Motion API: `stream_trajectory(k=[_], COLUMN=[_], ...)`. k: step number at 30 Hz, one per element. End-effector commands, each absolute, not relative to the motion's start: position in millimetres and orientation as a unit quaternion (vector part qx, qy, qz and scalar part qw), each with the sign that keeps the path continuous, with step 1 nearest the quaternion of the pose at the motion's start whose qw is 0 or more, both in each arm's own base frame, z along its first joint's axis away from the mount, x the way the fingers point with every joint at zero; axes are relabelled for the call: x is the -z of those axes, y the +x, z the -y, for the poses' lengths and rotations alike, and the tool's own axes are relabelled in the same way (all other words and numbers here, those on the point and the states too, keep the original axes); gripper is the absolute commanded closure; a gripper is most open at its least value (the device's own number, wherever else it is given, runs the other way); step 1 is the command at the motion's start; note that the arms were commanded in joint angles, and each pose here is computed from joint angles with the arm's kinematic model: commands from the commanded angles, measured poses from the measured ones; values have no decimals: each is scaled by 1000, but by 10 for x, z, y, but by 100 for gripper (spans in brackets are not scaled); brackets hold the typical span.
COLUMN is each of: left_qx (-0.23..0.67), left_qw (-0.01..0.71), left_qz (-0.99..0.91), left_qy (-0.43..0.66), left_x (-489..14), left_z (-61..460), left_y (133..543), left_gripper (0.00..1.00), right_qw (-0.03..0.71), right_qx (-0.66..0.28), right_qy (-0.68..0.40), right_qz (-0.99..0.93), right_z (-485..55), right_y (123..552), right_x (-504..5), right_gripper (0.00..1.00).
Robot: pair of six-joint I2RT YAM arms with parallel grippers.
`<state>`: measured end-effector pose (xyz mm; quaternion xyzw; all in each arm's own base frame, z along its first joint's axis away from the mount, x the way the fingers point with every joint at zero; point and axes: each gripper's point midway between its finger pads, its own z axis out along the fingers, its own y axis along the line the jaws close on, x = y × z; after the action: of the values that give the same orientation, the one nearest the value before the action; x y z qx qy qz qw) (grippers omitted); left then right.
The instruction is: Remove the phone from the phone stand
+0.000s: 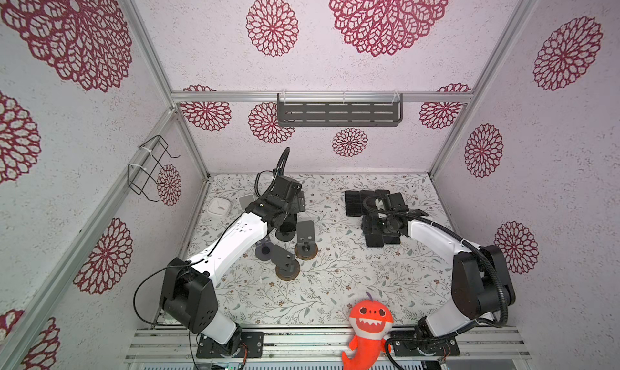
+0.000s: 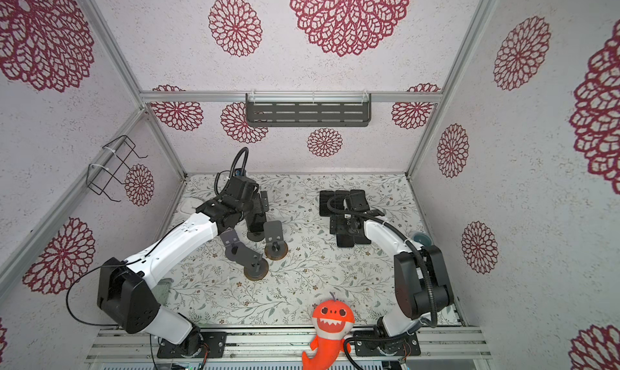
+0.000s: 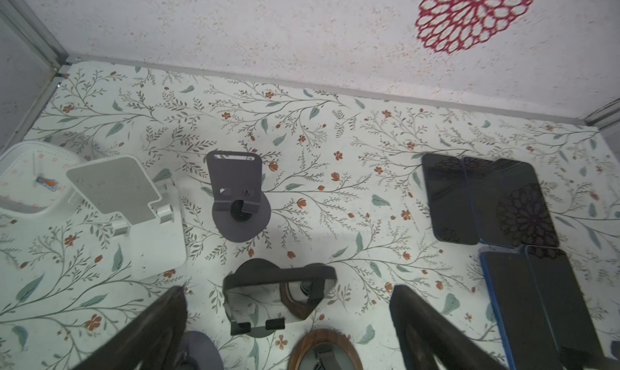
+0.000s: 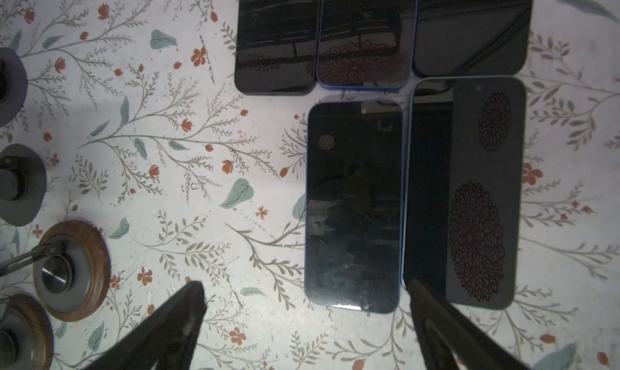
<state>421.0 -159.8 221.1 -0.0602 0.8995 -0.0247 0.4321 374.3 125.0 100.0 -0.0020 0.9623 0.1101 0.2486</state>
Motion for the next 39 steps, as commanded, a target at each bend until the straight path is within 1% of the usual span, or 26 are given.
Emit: stream_trajectory(k=[1,12,15,23,31,39], left_qx=[17,4,2,-25,-32,-34], left_qw=[428,401,397,383,380,383], left_qz=[-901,-914,-916,-922,-923,-921], left_qy=[-68,-60,-54,-48,-52,-54], left_x=[-2135,-1823,-1774,-1666,-1626,-1717], left_z=[1552,1588,1609,1604,1600,1578], left_y=[4264,4305,4319,4371,4401,4375], left_gripper=[2,2,1,14,27,29], right_qw=[270,266,265,260,259,263], right_qx=[-125,-127,-133,-137,-138,-139], right_qy=[7,8,7,5,4,2], right_qz=[-955,-955,-955,-956,-956,-955], right_z=[-1245,-1253,-1275,-1293,-1300,-1294], right_y=[3760,3749,3756,3750,3749,3738], right_x=[-1172,-1143,-1139,-1101,-1087,-1118], right_gripper=[2,2,2,2,2,2])
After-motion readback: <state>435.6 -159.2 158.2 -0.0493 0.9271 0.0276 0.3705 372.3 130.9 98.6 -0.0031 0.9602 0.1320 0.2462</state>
